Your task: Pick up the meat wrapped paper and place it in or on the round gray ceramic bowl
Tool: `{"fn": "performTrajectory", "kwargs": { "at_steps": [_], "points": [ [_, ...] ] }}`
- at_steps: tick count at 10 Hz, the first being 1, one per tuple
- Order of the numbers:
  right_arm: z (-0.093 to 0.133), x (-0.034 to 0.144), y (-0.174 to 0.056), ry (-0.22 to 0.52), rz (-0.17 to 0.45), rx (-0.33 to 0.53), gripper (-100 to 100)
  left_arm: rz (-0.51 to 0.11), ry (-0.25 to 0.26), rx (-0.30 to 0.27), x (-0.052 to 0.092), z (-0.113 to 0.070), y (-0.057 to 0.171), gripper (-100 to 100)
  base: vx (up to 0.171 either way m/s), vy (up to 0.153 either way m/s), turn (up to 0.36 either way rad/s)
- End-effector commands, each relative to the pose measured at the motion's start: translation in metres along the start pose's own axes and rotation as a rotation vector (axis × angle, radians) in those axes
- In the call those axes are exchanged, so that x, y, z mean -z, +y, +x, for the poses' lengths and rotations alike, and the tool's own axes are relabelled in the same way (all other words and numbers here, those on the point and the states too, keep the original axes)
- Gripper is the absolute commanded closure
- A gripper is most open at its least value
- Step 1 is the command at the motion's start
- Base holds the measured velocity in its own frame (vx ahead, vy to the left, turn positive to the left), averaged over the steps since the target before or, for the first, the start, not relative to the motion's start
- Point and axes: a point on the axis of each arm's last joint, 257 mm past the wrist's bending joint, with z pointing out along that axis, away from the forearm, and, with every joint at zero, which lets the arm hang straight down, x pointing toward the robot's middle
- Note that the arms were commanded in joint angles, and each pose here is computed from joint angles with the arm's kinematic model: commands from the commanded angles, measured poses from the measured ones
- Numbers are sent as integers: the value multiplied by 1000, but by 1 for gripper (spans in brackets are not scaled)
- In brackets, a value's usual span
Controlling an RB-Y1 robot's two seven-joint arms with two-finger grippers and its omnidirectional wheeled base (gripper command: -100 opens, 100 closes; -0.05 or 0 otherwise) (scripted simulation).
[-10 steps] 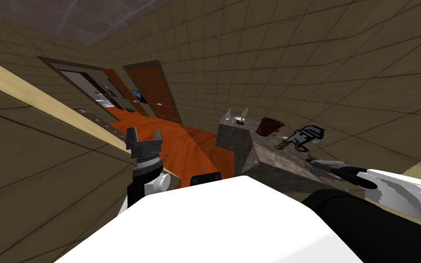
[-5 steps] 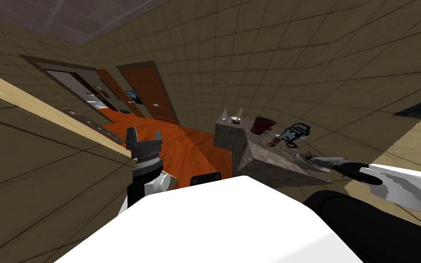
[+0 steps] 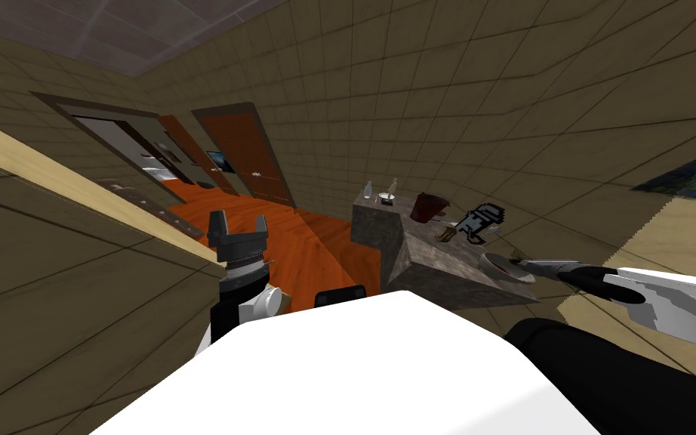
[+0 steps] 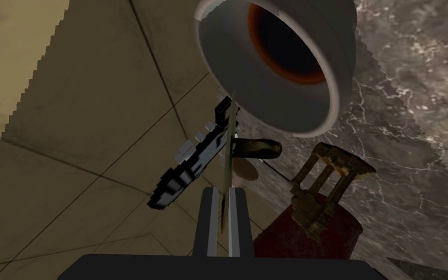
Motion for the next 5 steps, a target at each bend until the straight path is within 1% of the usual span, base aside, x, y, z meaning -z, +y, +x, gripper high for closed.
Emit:
{"fn": "performTrajectory", "kwargs": {
  "at_steps": [1,5],
  "points": [
    [3,1,-4,17,7,-3,100,0,0,0,0,0,0,0,0,-77,41],
    [21,6,-21,78,46,-20,100,0,0,0,0,0,0,0,14,-73,92]
  ]
}}
